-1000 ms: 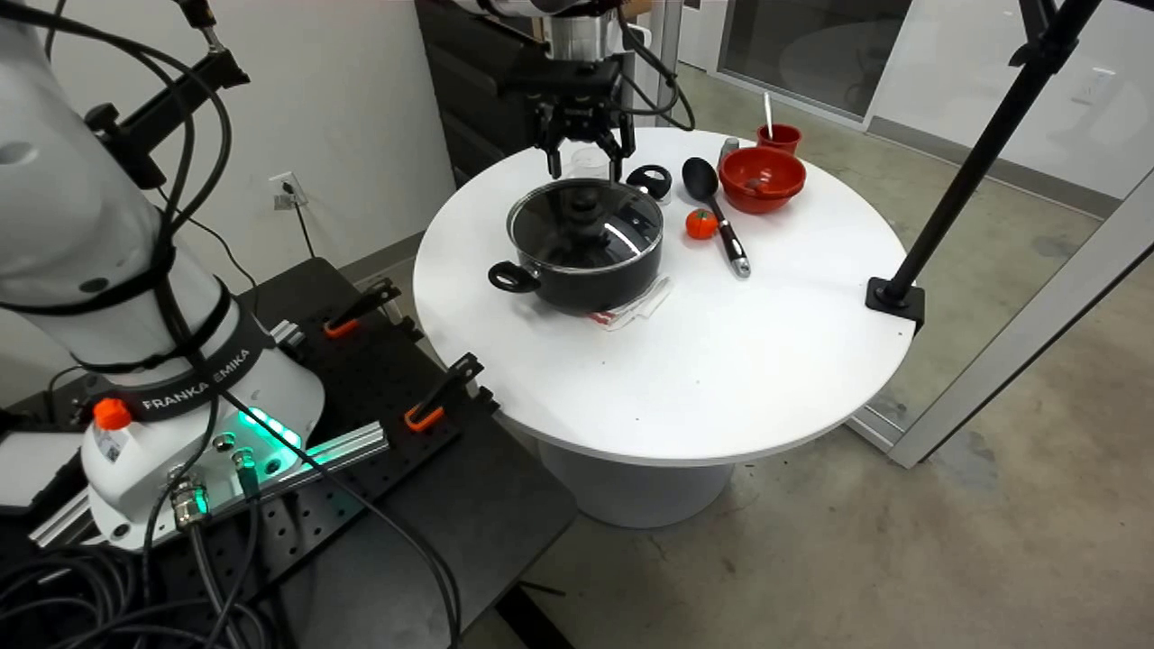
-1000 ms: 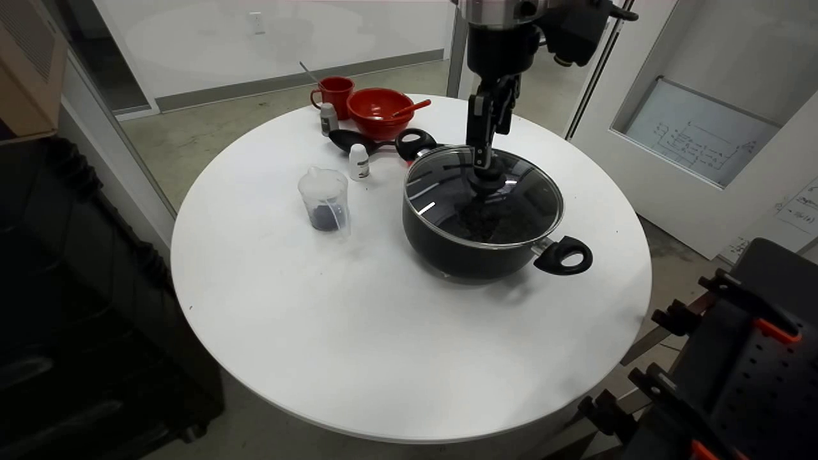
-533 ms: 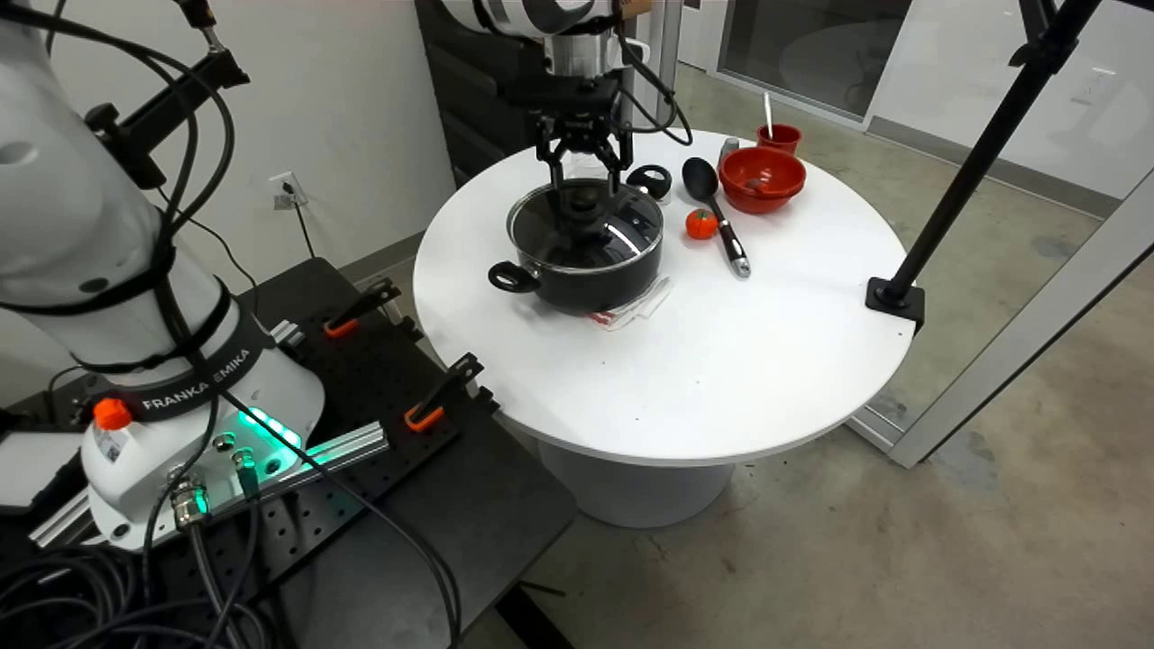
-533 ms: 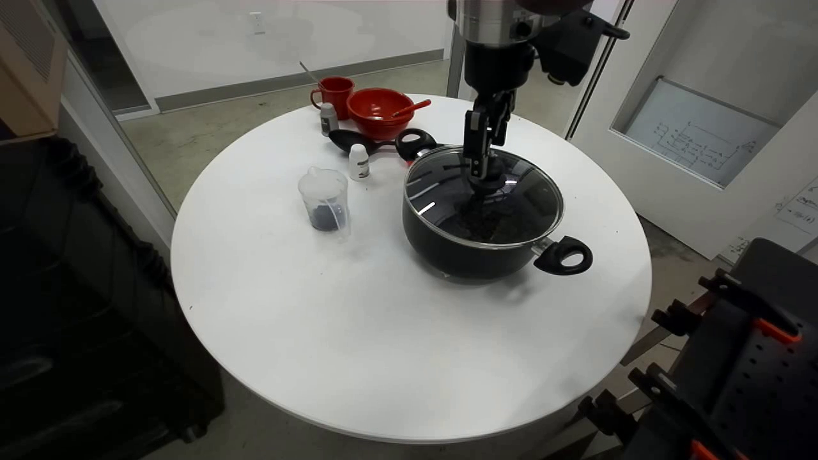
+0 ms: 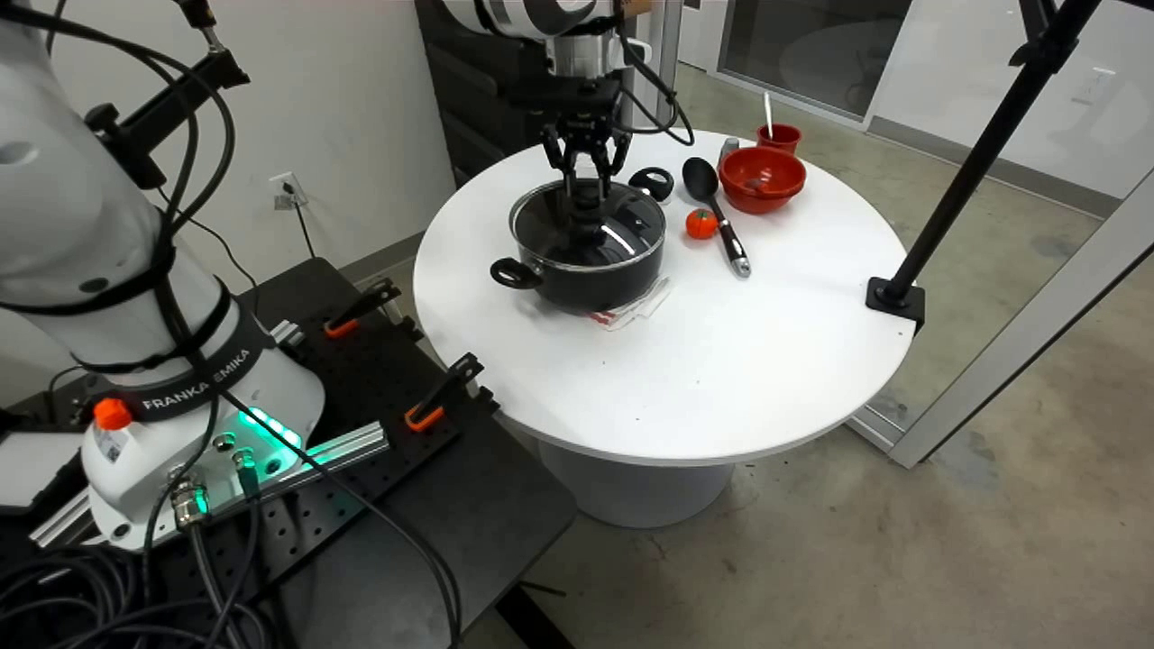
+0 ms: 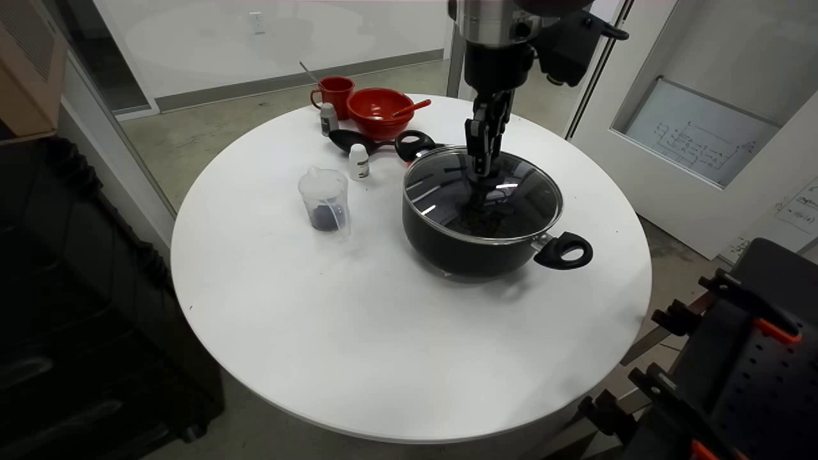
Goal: Pick up the lid and place it on the pot
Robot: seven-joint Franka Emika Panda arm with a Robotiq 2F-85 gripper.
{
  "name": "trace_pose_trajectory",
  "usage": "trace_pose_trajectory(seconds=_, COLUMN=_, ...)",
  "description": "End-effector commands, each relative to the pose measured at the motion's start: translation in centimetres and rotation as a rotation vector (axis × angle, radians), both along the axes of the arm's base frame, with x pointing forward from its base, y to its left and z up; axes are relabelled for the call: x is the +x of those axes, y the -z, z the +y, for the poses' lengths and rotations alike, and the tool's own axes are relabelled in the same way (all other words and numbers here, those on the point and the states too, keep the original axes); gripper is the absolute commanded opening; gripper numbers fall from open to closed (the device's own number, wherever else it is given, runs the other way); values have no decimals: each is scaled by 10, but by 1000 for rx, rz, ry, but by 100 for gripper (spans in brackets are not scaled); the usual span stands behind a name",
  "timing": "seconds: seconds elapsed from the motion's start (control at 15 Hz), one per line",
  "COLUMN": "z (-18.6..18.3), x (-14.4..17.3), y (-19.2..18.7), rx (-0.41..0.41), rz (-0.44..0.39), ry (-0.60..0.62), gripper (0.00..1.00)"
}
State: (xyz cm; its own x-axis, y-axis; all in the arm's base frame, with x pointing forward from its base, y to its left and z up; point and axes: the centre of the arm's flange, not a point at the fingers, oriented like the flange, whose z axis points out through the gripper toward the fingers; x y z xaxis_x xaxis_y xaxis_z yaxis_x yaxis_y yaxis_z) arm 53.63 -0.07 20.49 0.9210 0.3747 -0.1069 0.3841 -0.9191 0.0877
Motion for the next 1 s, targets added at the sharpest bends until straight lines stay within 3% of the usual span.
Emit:
trace_pose_trajectory(seconds=0.0, z=0, x=-2, y=2, rx=0, rz=-22, ry=-1, gripper=24)
trace_pose_trajectory(seconds=0.93, z=-3, x=-13, y=21, rx=-87, rz=-83, ry=-73, gripper=24)
